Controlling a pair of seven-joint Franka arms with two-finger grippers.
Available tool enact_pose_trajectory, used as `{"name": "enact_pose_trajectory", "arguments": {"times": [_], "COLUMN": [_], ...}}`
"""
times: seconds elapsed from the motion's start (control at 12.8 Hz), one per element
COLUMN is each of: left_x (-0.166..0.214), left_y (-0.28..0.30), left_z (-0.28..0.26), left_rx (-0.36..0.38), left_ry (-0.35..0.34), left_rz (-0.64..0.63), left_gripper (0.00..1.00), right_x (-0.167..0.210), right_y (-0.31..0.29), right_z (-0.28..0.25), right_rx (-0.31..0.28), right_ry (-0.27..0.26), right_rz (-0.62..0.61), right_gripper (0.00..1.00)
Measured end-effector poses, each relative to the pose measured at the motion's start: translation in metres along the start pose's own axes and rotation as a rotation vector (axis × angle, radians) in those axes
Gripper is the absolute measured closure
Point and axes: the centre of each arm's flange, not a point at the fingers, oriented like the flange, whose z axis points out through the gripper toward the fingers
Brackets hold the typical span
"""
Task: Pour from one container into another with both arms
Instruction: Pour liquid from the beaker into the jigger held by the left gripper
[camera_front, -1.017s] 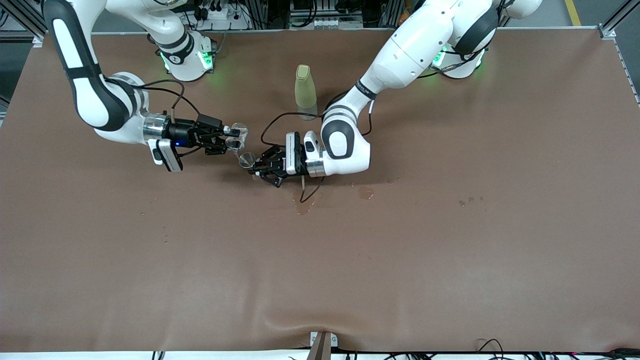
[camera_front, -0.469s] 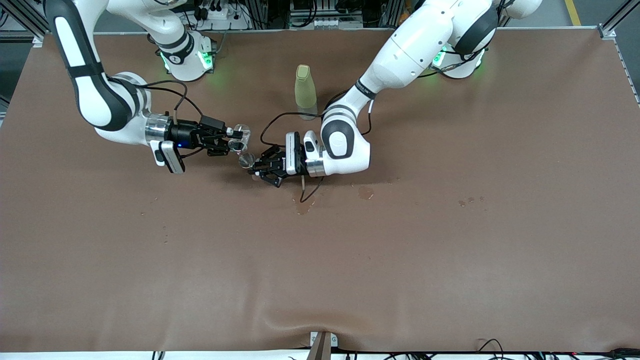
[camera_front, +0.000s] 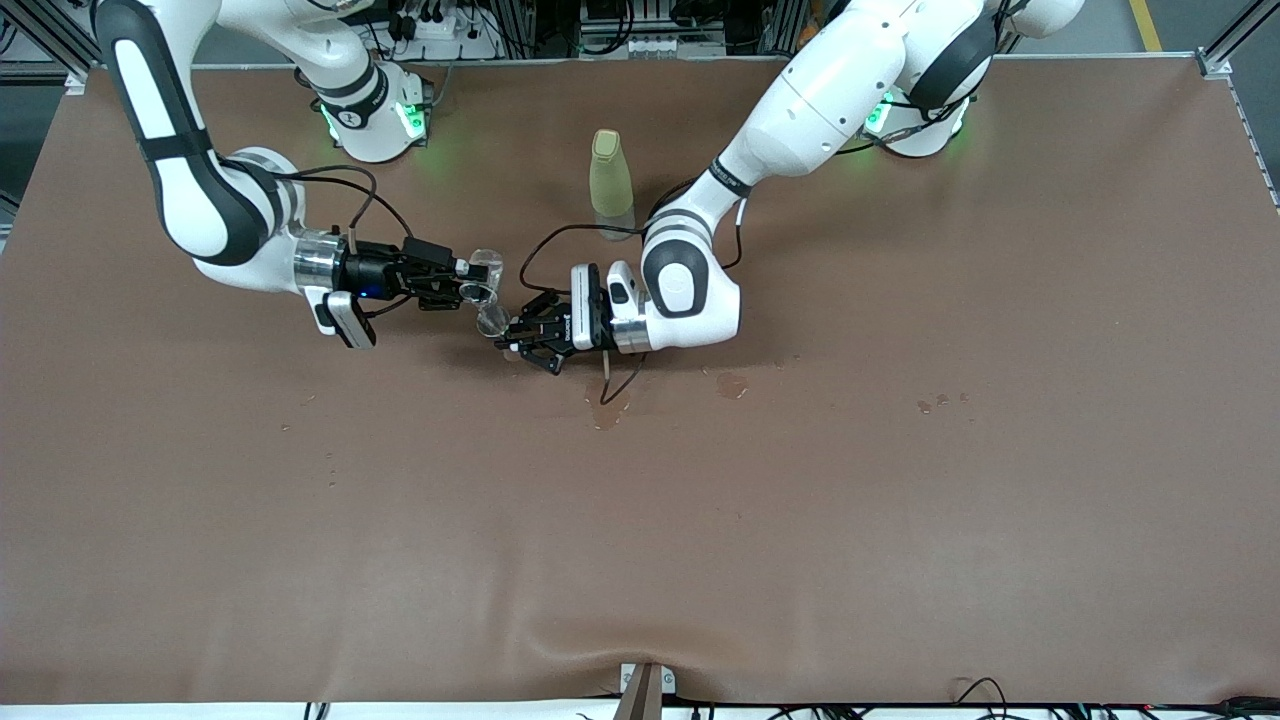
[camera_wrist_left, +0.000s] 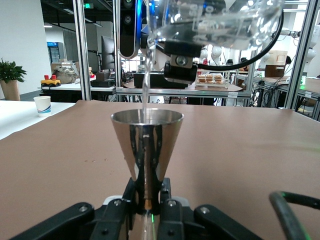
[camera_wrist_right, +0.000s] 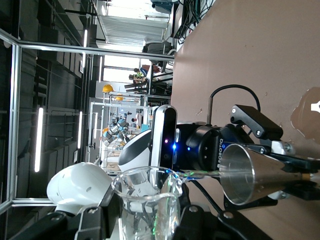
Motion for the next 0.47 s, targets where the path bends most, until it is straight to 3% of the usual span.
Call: {"name": "enact_pose_trajectory", "arguments": {"times": [0.47], "left_x": [0.0], "left_y": [0.0001], "left_z": [0.0001], "left_rx": [0.002], "left_ry": [0.001], "left_rz": [-0.003], "left_gripper": [0.79], "right_x": [0.0024], "right_y": [0.0015], "right_z": [0.0039], "right_rx": [-0.001], "right_ry": [-0.006], "right_rz": [0.054], "right_gripper": [0.5]}}
